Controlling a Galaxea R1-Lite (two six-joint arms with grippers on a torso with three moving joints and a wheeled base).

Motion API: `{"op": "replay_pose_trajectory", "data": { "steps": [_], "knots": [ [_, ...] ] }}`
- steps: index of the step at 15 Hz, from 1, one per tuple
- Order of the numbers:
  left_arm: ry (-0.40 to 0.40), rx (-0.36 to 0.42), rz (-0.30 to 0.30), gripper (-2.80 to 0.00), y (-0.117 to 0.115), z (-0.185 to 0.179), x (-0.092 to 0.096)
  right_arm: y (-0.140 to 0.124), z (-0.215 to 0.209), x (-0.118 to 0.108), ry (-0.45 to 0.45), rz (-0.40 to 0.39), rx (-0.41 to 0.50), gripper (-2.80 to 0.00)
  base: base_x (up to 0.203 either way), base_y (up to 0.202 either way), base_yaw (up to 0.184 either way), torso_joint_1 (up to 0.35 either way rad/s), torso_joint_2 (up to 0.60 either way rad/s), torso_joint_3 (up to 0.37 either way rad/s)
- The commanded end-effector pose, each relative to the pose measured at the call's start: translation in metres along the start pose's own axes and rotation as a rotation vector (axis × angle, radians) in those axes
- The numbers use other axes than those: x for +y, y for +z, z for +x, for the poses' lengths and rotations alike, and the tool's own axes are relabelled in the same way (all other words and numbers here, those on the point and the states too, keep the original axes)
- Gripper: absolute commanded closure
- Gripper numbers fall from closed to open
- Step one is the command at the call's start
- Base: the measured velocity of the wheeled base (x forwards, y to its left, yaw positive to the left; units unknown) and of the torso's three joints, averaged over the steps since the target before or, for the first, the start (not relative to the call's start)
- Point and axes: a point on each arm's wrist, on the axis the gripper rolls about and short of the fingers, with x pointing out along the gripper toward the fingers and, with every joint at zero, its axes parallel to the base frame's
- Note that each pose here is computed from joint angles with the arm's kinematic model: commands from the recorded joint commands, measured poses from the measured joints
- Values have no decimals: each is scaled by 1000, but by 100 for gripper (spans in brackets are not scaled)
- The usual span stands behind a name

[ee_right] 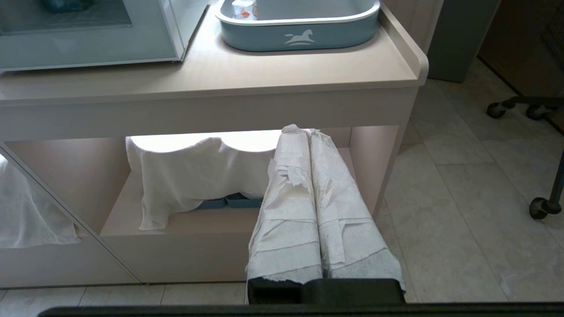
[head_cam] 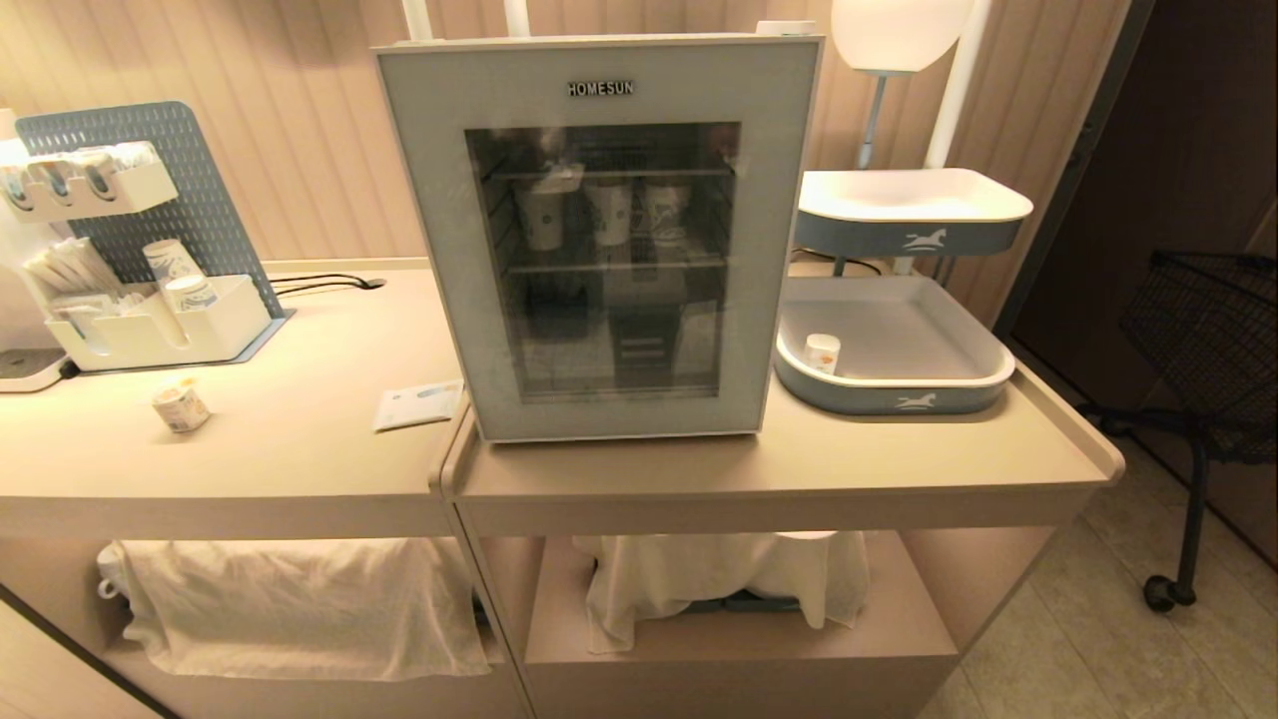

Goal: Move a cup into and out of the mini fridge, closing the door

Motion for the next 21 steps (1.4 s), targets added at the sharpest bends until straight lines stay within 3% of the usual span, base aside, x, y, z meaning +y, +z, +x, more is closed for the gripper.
{"op": "replay_pose_trajectory", "data": {
  "steps": [1,21],
  "knots": [
    [1,2,0,0,0,0,0,0,0,0,1,0,1,0,0,0,0,0,0,0],
    [1,2,0,0,0,0,0,0,0,0,1,0,1,0,0,0,0,0,0,0]
  ]
}}
